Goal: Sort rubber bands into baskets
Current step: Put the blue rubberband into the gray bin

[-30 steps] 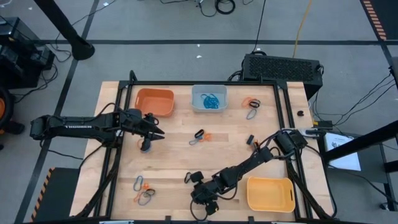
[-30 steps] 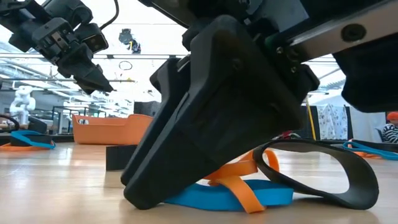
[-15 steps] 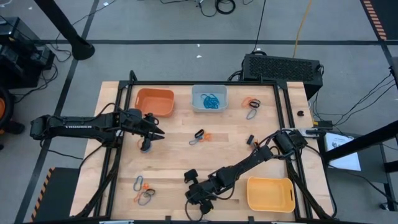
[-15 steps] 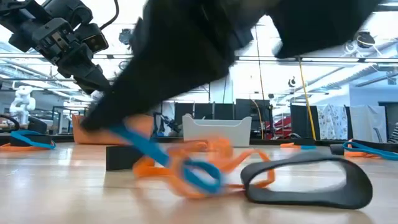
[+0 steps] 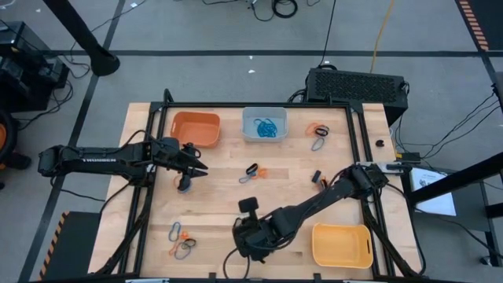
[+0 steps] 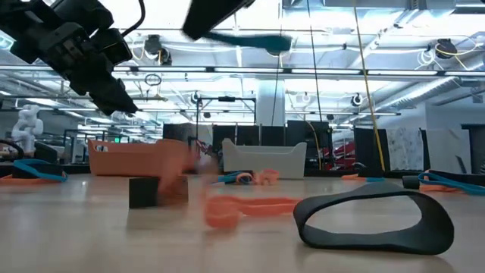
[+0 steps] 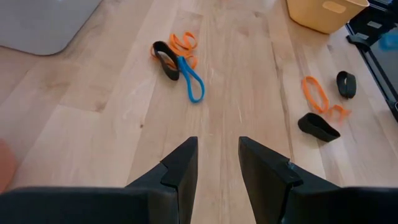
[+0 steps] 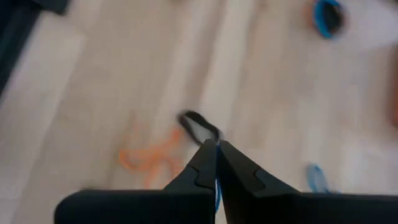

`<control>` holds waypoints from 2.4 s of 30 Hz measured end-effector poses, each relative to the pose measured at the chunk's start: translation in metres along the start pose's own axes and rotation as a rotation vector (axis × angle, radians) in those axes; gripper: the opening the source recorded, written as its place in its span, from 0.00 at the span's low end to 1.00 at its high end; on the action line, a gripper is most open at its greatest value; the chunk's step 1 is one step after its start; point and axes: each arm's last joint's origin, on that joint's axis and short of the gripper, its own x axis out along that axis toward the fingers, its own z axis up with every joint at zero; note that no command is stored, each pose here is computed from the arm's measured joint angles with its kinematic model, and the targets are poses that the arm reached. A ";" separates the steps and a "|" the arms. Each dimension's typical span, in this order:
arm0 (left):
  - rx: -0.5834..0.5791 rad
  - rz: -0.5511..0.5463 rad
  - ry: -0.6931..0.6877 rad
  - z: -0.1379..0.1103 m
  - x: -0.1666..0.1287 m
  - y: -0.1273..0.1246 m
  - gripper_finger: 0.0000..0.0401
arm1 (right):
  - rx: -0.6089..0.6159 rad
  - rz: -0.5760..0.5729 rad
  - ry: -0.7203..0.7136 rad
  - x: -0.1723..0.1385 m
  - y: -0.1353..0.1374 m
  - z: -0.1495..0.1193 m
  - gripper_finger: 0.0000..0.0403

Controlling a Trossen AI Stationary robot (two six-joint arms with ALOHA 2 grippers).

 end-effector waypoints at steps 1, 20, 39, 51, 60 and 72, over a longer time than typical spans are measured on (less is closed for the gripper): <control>0.000 0.000 0.000 0.000 0.000 0.000 0.31 | 0.005 -0.034 0.011 -0.005 0.000 0.000 0.00; -0.134 0.022 0.107 -0.011 -0.001 0.002 0.31 | -0.105 -0.419 0.482 -0.001 -0.135 -0.036 0.00; -0.117 0.091 0.072 -0.008 0.000 0.003 0.31 | 0.652 -0.272 0.466 0.028 -0.401 -0.151 0.00; -0.080 0.087 0.052 -0.006 0.000 0.003 0.31 | 0.585 -0.159 0.392 0.027 -0.415 -0.159 0.13; 0.027 0.069 -0.090 0.008 0.000 0.001 0.31 | 0.572 -0.116 0.386 0.027 -0.416 -0.161 0.33; 0.044 0.070 -0.083 0.007 0.000 0.001 0.31 | 0.632 0.059 0.697 0.004 -0.409 -0.198 0.42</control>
